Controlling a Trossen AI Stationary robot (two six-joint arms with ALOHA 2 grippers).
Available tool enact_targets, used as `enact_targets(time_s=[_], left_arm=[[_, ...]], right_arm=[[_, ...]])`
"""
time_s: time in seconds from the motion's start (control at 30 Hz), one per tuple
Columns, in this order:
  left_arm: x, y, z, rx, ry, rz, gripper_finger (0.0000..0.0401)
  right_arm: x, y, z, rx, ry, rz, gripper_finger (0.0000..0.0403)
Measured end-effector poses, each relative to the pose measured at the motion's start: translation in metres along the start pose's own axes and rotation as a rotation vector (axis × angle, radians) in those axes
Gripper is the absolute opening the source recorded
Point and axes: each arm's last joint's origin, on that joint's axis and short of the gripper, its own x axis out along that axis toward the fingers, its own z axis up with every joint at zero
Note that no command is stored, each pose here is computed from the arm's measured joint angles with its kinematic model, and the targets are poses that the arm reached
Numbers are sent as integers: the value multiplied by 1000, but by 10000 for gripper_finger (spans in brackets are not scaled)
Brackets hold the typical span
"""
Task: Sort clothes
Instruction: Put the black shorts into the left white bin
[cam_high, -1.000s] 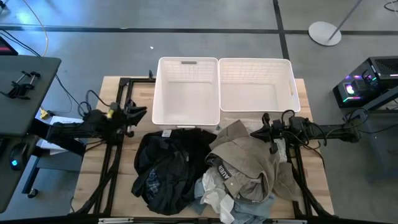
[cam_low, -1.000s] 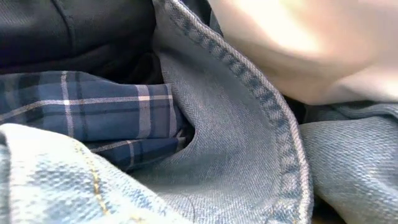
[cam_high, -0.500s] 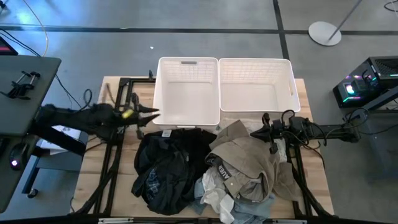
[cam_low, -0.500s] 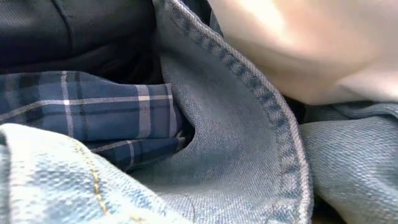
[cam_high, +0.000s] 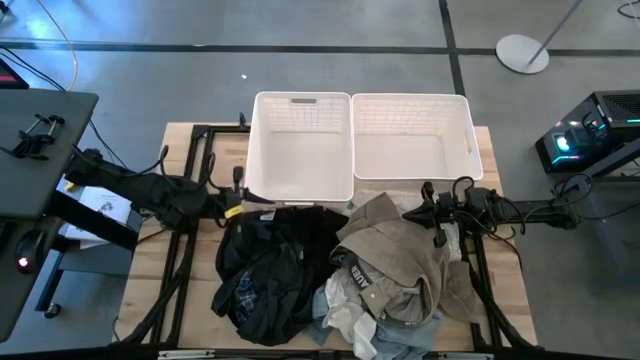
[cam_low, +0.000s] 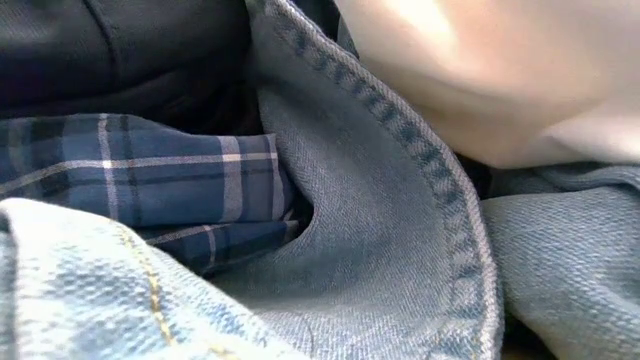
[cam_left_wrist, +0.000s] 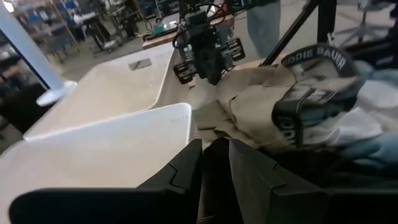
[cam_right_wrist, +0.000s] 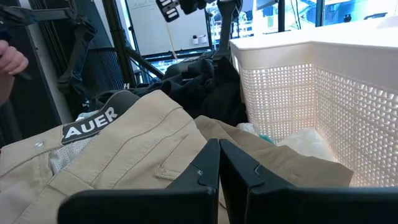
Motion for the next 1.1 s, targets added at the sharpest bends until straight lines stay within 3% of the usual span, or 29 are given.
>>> enact_targets(time_s=[0.2,0.33,0.4,0.6,0.8,0.97,1.1], left_arm=[[5,0,-2,-222,18,9,74],[9,0,-4,-287,35,25,74],[13,-3,-5,-263,48,3,74],[27,-32,-8,-45,94,-97,74],[40,-64,21,23,125,-130,92],[46,-86,41,16,243,-212,148],[52,-104,47,-101,323,-302,211]], right_arm=[[0,0,0,0,0,0,0],[0,0,0,0,0,0,0],[0,0,0,0,1,0,0],[0,0,0,0,0,0,0],[0,0,0,0,0,0,0],[0,0,0,0,0,0,0],[0,0,0,0,0,0,0]])
